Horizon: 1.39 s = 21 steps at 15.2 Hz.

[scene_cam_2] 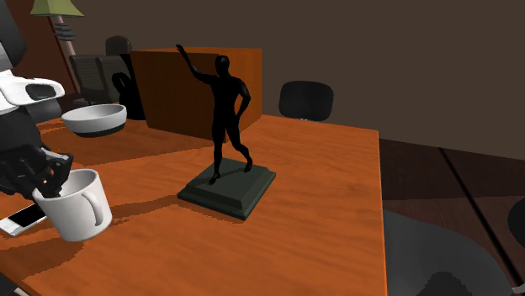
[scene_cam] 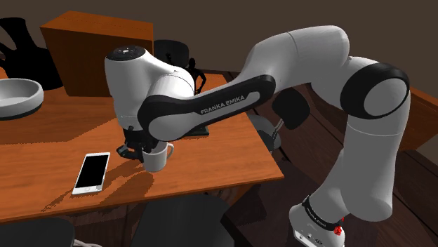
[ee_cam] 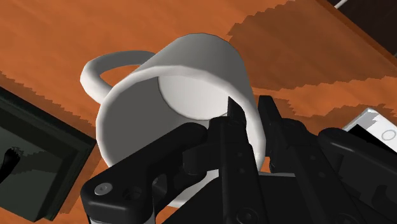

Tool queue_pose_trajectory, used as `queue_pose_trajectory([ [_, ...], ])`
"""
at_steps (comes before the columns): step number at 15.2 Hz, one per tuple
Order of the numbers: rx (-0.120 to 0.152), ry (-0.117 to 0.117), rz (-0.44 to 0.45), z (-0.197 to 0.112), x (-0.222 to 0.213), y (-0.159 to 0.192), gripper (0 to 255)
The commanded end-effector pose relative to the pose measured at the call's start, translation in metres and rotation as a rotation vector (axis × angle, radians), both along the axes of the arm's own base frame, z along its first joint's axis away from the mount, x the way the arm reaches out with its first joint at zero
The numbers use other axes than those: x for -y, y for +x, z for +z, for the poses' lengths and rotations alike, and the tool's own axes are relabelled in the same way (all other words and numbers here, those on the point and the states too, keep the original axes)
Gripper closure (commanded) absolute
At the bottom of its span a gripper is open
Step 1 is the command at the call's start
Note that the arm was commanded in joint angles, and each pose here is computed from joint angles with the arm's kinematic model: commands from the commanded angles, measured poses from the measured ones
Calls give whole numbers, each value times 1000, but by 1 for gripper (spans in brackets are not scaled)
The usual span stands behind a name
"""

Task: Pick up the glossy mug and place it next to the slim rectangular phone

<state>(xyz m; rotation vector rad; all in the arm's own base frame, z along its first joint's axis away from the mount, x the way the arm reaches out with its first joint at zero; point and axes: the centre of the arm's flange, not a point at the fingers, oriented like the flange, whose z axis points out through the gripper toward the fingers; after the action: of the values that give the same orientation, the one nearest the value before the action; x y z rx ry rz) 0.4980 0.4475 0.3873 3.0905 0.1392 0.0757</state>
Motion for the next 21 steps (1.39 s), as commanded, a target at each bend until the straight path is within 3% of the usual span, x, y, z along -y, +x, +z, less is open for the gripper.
queue_pose_trajectory([
  [1,1,0,0,-11,0,-1,255],
  [4,1,0,0,-26,0,-1,255],
  [11,1,0,0,-26,0,-1,255],
  [12,1,0,0,-26,0,-1,0],
  [17,1,0,0,-26,0,-1,0],
  [21,1,0,0,24,-2,-3,0],
])
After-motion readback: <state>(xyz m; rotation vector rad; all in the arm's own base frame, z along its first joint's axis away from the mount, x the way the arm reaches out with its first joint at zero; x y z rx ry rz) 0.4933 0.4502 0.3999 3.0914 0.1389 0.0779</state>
